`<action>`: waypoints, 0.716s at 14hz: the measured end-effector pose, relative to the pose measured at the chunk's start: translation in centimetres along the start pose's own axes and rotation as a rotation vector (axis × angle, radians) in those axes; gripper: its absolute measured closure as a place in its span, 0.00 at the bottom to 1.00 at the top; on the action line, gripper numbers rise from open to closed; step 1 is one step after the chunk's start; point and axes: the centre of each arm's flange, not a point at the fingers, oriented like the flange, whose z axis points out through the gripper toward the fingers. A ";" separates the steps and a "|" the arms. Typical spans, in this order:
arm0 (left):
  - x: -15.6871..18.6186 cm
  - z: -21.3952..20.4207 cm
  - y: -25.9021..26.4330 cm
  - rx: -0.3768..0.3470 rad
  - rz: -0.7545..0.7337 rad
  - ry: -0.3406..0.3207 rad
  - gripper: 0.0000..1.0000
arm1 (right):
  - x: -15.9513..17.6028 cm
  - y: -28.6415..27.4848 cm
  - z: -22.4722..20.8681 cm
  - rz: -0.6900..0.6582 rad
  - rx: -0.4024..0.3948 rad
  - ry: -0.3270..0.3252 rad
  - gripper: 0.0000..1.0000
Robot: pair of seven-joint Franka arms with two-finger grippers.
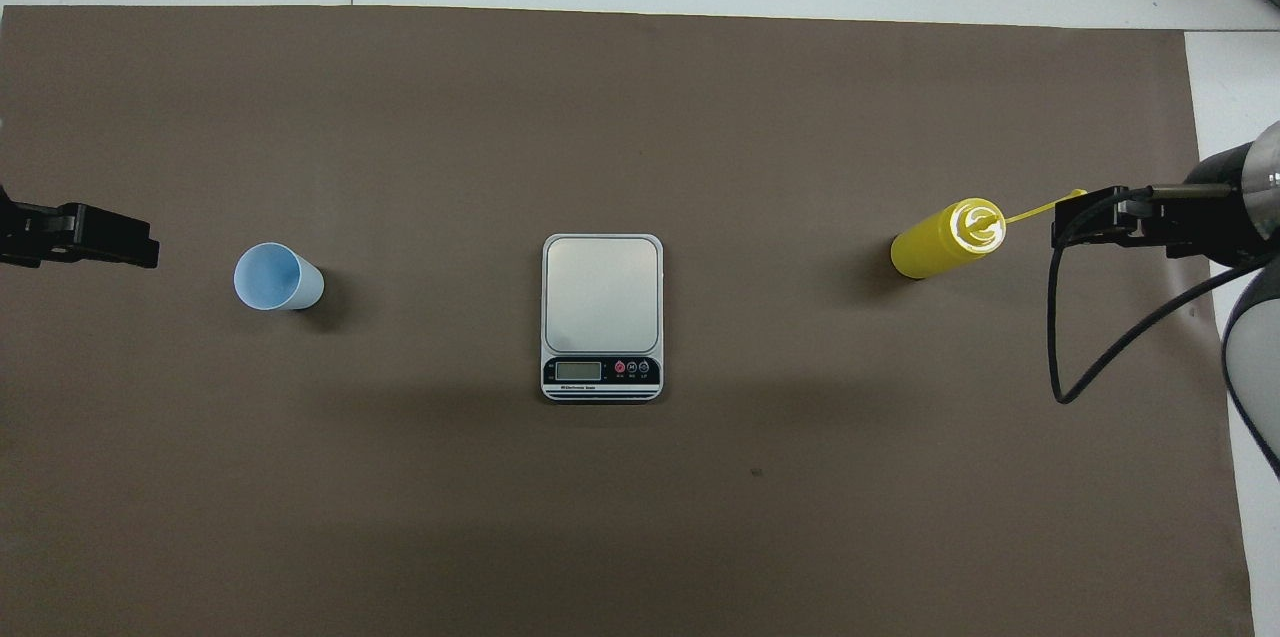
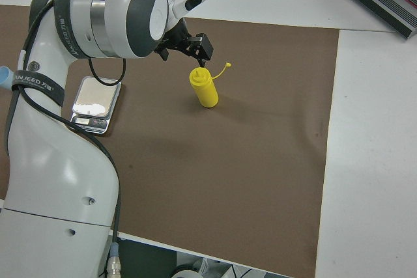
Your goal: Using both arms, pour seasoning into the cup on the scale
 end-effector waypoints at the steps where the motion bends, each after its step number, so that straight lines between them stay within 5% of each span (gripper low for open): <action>1: 0.0 0.1 0.0 0.000 0.000 -0.002 0.00 | 0.0 0.0 0.0 0.000 0.000 0.000 0.00; 10: 0.0 1.5 -0.2 0.000 -0.004 -0.014 0.00 | 0.0 0.0 0.0 0.000 0.000 0.000 0.00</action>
